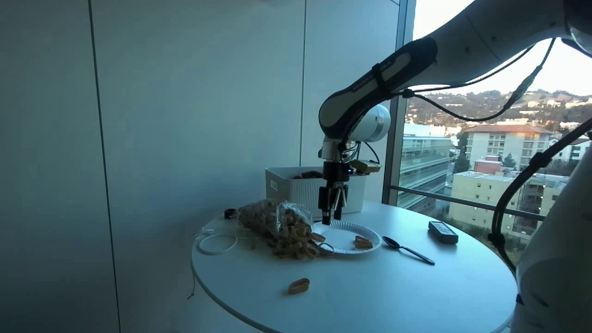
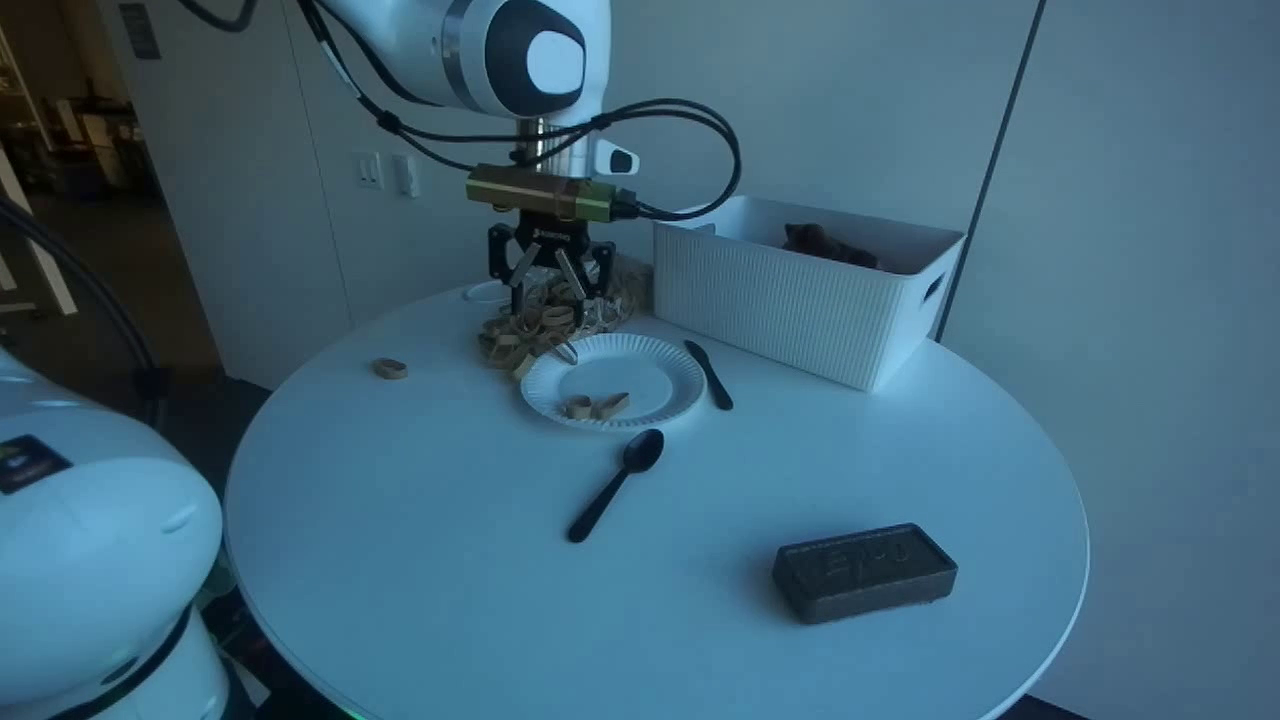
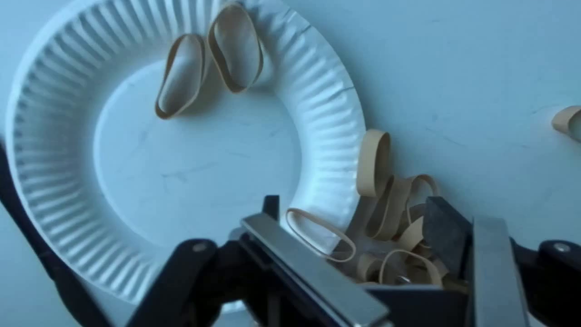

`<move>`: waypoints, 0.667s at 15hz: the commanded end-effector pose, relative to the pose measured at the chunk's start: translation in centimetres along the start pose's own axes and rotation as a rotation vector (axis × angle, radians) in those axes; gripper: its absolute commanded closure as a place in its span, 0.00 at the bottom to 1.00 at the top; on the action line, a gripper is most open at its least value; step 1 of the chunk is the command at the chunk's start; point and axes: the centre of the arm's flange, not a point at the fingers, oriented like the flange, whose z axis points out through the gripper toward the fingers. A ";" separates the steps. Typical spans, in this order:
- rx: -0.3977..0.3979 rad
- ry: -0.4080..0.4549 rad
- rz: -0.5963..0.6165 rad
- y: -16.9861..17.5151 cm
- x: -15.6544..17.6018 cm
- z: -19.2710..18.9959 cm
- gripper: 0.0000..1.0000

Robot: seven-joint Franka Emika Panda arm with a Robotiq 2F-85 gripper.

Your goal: Remove the rubber bands from the plate

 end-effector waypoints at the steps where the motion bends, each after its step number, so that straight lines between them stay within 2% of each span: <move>1: -0.008 0.001 0.204 2.9 1.0 0.1 0.00; 4: -0.008 -0.015 0.332 4.3 1.4 1.3 0.00; 6: -0.005 -0.058 0.403 4.4 0.9 2.0 0.00; 9: 0.016 -0.081 0.433 4.7 -0.3 1.3 0.00; 10: 0.019 -0.095 0.400 4.5 -0.5 0.2 0.00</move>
